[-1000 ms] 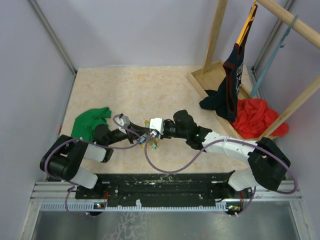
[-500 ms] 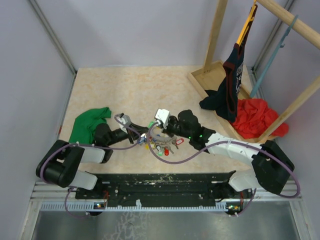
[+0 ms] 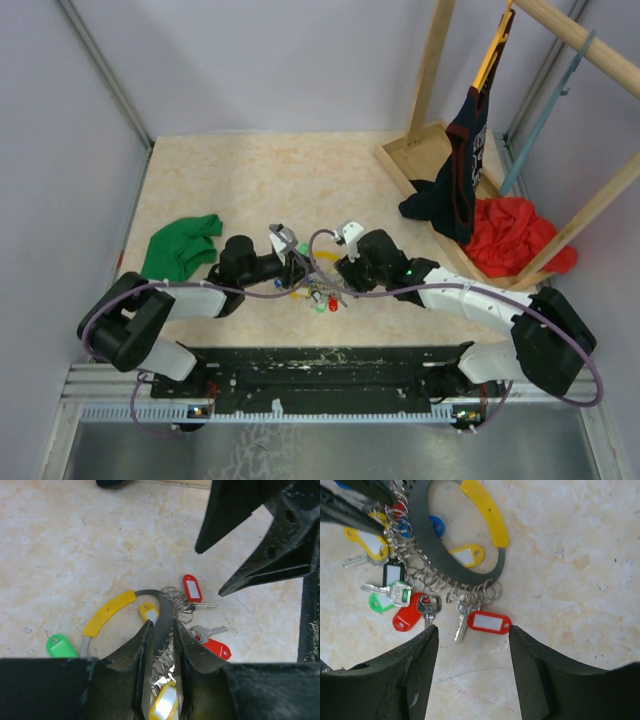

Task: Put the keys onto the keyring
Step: Pick up the keyring from the center of the board.

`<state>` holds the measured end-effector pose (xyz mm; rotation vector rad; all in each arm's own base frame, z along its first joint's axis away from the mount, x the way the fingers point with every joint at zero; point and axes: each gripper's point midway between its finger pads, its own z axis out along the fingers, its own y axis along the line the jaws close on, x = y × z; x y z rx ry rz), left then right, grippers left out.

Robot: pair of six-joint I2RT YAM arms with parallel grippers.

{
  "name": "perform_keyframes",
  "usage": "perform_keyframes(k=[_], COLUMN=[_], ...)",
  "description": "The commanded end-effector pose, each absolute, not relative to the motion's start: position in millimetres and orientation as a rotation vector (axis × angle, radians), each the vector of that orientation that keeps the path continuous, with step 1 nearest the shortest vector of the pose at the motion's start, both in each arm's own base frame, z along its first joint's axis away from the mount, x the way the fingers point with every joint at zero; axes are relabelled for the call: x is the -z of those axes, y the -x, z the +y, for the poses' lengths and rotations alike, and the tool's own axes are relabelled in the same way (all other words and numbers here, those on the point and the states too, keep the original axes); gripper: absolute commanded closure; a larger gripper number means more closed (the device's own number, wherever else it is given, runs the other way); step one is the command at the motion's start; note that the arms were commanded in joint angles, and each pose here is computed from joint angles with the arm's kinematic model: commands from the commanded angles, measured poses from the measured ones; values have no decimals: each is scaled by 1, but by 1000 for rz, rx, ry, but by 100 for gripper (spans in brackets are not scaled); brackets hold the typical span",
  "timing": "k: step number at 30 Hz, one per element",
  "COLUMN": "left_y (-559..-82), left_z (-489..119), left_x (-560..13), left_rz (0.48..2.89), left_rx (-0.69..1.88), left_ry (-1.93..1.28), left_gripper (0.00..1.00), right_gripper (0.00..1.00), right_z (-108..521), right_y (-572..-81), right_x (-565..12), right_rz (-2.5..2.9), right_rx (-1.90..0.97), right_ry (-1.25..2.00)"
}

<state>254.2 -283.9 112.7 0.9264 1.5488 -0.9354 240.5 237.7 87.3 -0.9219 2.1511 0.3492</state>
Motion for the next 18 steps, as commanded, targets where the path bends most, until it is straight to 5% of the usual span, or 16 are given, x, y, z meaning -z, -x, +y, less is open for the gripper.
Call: perform_keyframes(k=[1,10,18], left_y=[-267,-273,-278], left_z=[-287,-285,-275], left_x=[-100,-91,-87], left_rz=[1624,1680,1724], left_rx=[900,896,905], left_ry=[-913,-866,-802], left_gripper=[72,72,72], right_gripper=[41,34,39], right_z=[231,242,240], right_y=[-248,-257,-260], right_x=[-78,-54,-33], right_rz=[2182,2236,2282], right_rx=[-317,-286,-225], right_ry=[830,914,970])
